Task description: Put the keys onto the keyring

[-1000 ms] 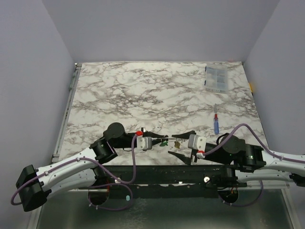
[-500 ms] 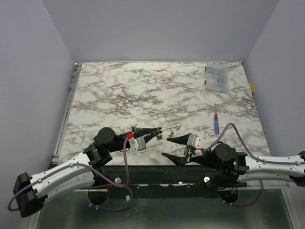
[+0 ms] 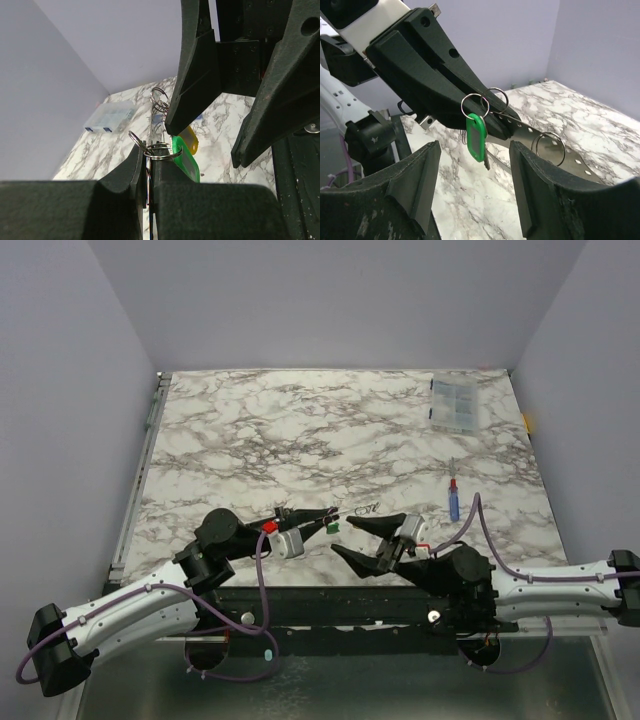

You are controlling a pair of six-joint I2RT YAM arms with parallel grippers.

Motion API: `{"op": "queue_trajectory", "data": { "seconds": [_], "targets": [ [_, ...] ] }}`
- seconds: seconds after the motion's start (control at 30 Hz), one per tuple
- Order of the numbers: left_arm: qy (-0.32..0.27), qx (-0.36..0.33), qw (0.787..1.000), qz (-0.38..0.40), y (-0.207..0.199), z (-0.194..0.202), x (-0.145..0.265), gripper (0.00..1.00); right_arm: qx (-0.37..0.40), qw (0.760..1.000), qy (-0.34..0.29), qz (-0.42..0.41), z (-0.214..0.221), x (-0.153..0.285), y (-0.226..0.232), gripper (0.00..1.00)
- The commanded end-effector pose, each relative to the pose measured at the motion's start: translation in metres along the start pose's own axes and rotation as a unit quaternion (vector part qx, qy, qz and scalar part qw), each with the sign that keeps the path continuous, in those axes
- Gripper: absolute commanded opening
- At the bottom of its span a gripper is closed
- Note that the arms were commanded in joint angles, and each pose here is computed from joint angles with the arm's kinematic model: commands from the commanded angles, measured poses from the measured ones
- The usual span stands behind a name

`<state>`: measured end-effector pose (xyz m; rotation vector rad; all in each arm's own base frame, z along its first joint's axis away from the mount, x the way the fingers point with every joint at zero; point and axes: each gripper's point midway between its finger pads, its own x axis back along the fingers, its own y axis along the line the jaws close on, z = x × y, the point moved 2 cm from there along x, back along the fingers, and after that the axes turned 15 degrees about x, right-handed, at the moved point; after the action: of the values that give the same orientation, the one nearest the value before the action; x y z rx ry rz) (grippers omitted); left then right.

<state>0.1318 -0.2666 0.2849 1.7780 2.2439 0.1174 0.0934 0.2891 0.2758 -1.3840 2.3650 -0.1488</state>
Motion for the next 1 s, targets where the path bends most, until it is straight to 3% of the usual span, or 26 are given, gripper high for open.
{"op": "queue_trajectory", "data": {
  "seconds": [0.0, 0.13, 0.53, 0.97],
  "targets": [
    [-0.032, -0.016, 0.999, 0.005, 0.000, -0.015, 0.000, 0.00, -0.027, 0.999, -0.035, 0.029, -0.010, -0.007, -0.005, 0.65],
    [-0.032, -0.017, 0.999, -0.001, 0.002, -0.015, 0.001, 0.00, -0.041, 0.998, -0.037, 0.021, -0.006, -0.010, 0.003, 0.60],
    [-0.033, -0.016, 0.999, 0.003, 0.001, -0.015, 0.000, 0.00, -0.045, 0.998, -0.021, 0.027, 0.009, -0.019, 0.009, 0.57],
    [-0.034, -0.016, 0.999, 0.004, 0.000, -0.016, 0.001, 0.00, -0.031, 0.998, -0.026, 0.045, 0.009, -0.027, 0.005, 0.42]
  ]
}}
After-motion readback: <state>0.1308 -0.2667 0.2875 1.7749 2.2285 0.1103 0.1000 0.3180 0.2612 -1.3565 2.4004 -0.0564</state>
